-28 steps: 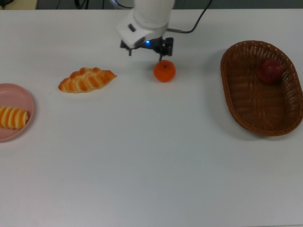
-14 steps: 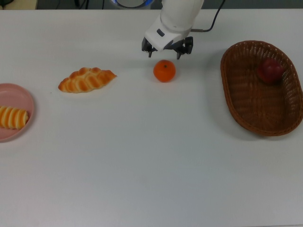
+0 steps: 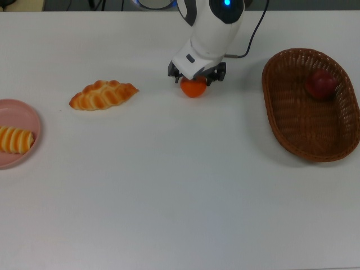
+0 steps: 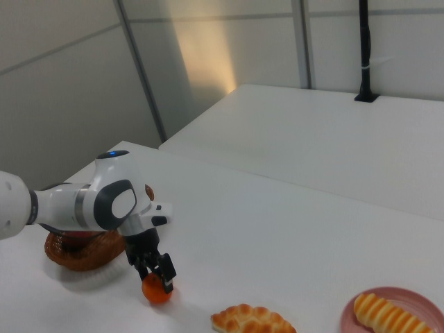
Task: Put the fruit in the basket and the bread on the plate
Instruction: 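Close the gripper on the orange and lift it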
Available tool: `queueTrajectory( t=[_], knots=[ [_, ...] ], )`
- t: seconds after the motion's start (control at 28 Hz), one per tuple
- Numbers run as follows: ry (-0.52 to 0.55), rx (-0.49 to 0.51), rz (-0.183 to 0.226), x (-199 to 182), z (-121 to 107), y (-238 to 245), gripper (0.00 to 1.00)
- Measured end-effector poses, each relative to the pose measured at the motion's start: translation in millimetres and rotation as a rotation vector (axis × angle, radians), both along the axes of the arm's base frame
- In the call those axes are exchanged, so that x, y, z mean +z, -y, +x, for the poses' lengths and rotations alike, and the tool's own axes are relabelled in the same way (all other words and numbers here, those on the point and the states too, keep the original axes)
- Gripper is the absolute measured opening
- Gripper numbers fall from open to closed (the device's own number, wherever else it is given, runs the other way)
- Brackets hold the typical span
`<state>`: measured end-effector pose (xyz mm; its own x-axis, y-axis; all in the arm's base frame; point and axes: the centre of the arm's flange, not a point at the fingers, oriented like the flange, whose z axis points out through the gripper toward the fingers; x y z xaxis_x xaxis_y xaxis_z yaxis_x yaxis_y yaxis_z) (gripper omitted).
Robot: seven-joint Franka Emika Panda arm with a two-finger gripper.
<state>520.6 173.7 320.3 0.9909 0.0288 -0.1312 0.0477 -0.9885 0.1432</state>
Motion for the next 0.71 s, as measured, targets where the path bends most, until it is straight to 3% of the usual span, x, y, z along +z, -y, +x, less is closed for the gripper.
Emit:
queueTrajectory(
  t=[0.32,0.43,0.71],
  knots=[
    [-0.011,-0.011,-0.024,-22.7,-2.9,-13.1,0.97],
    [0.006,-0.022,-0.019,-18.5,-0.2,-14.9,0.82],
    [0.064,-0.06,-0.004,8.5,19.6,-7.9,0.82]
  ],
)
